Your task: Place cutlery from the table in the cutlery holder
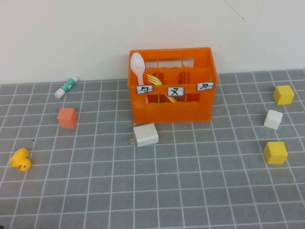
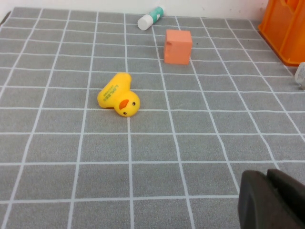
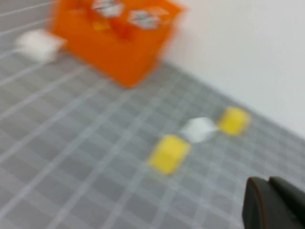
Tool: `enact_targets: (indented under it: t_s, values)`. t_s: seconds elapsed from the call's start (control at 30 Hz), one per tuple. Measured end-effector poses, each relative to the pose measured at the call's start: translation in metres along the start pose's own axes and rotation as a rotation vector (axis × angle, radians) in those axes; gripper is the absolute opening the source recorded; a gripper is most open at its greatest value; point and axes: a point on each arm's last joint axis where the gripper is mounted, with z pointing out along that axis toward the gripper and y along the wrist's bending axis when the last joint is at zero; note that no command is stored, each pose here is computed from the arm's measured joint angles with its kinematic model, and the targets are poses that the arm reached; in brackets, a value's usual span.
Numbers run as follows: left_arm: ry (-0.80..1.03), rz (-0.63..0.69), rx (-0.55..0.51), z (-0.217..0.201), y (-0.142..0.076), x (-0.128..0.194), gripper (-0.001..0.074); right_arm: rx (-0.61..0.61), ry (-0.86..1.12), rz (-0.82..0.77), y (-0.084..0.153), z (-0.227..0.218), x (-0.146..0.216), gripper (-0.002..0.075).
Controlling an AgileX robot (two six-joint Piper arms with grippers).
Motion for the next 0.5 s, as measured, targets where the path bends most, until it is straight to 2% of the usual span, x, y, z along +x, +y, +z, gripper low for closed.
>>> enact_targets:
  t_s: [0.13, 0.27, 0.5]
  values:
    - [0.000, 0.000, 0.000, 0.000, 0.000, 0.000, 0.0000, 0.173, -0.017, 0.051, 0.000, 0.014, 0.017, -0.0001]
    - [0.000, -0.002, 0.000, 0.000, 0.000, 0.000, 0.0000, 0.249, -0.035, 0.157, 0.006, 0.037, 0.049, -0.0001]
    - [0.000, -0.007, 0.001, 0.000, 0.000, 0.000, 0.0000, 0.182, 0.084, 0.211, 0.018, 0.045, 0.072, -0.0001]
